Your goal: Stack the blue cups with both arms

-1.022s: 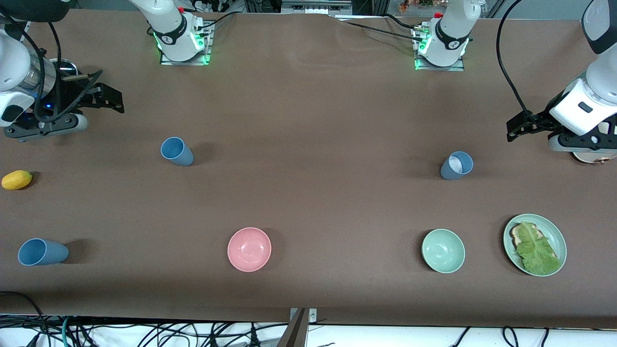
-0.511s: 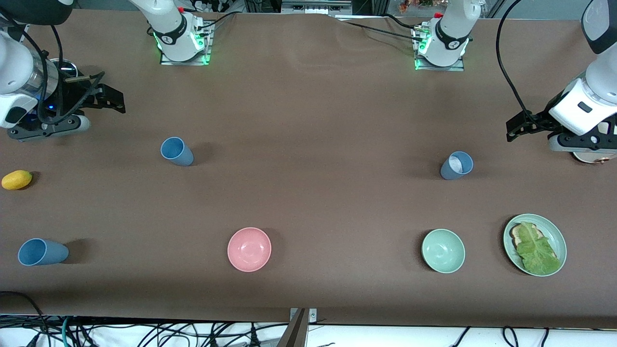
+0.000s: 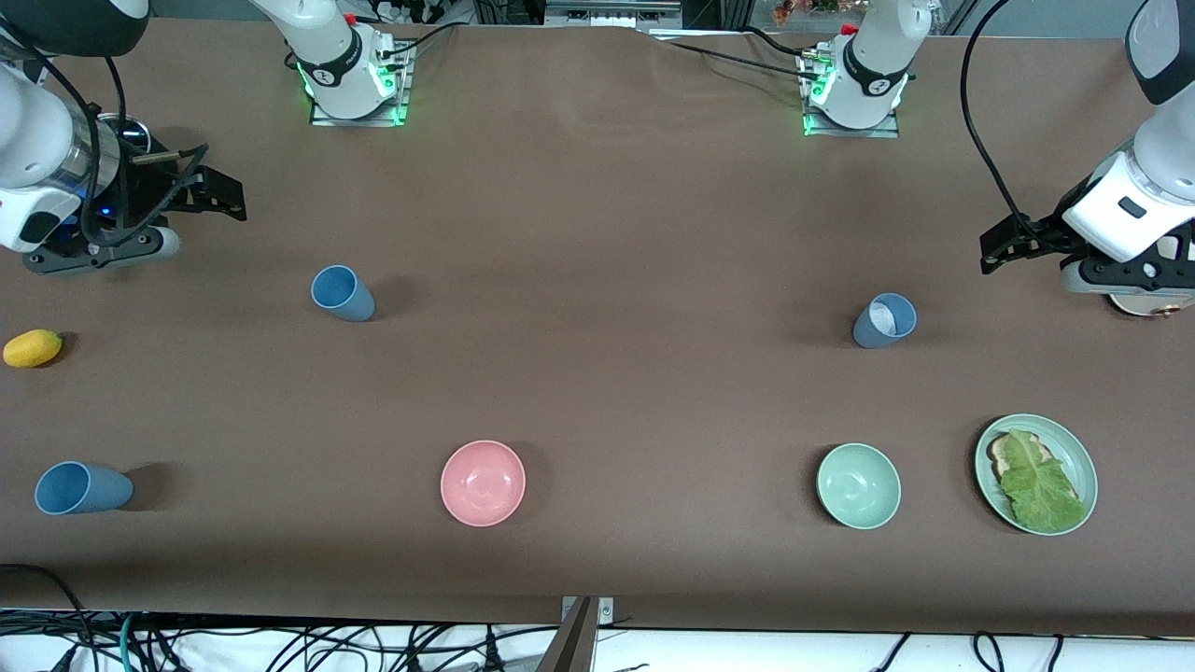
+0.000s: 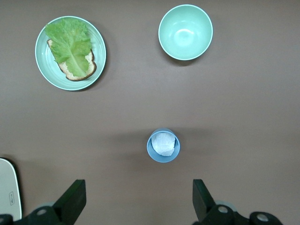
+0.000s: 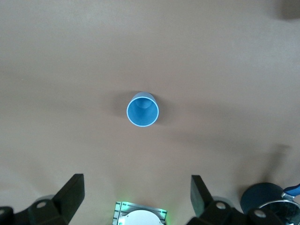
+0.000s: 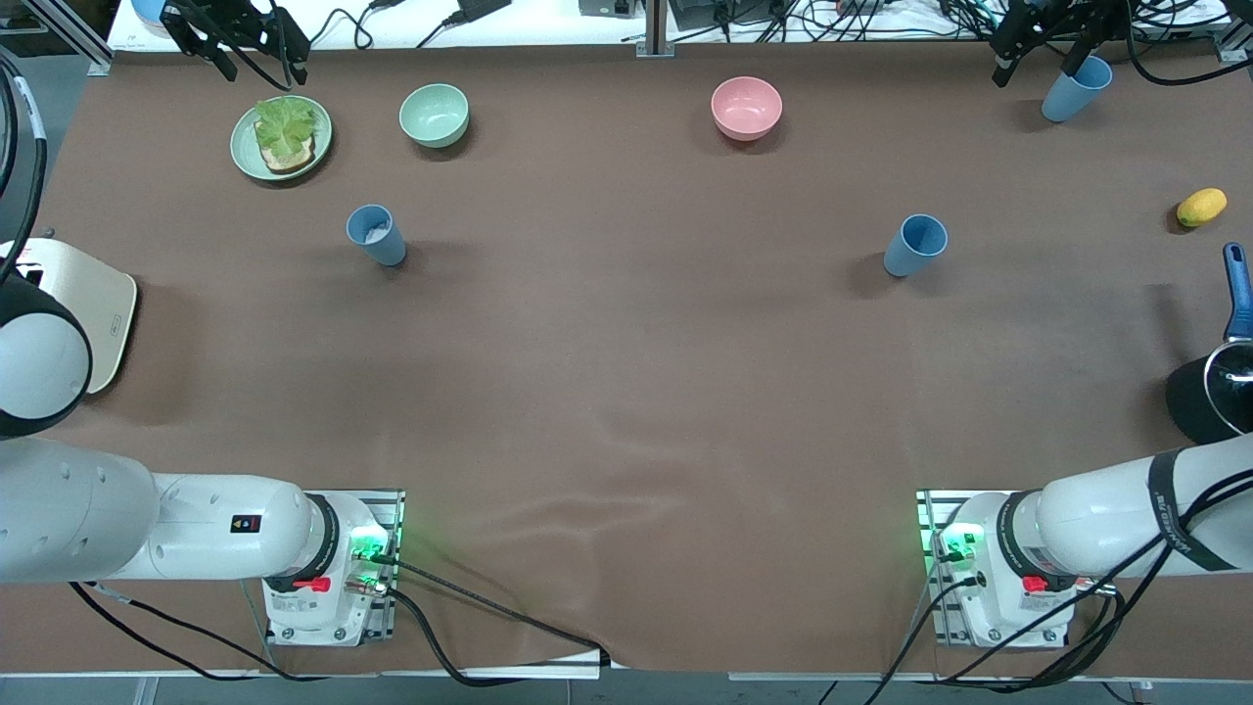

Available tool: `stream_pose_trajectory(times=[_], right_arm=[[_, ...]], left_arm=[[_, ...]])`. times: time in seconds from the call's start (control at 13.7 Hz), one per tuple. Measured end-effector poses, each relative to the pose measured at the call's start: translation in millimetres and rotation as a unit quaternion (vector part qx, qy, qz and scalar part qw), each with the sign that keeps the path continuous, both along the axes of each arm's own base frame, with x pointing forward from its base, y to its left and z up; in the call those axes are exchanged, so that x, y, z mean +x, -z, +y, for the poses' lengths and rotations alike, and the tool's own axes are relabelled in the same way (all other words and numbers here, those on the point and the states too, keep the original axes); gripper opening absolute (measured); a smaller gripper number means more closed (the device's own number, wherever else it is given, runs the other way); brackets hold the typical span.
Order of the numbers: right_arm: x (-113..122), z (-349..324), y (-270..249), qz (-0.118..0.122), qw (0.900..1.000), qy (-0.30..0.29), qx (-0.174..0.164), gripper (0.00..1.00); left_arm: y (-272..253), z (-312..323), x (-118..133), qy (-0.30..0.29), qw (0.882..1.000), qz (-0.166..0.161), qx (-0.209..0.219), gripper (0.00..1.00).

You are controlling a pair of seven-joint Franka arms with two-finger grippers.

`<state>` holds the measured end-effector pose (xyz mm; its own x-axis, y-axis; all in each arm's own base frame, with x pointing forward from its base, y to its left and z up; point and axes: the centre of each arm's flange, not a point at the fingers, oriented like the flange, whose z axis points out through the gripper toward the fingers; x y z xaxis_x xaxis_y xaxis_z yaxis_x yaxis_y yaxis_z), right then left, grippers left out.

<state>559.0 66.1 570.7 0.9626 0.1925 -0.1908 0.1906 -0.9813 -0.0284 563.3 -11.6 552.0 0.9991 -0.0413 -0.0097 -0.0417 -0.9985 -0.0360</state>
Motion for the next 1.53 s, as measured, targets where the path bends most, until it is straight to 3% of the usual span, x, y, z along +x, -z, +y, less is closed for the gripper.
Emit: stream_pose_trajectory(times=[0.58,0.8,1.17,1.53], right_arm=[[1.3,-9.0,49.0,0.015,1.000,0.009,-0.002,1.00],[-0.3,-13.1,89.5,0.020,1.000,0.013,-0.003,1.00],[-4.0,-13.6,178.7,0.005,1.000,0.014,-0.001,1.00],[-5.1,-16.5,256.1,0.015,1.000,0.017,-0.001,1.00]], left_arm=[[-1.3,-4.1,-2.0,0.003,1.000,0.006,0.000,1.00],[-1.1,-3.9,-2.3,0.002,1.000,0.008,0.000,1.00],[-1.3,-3.9,-2.3,0.002,1.000,0.008,0.000,1.00],[-1.4,-3.8,-2.3,0.002,1.000,0.008,0.000,1.00]])
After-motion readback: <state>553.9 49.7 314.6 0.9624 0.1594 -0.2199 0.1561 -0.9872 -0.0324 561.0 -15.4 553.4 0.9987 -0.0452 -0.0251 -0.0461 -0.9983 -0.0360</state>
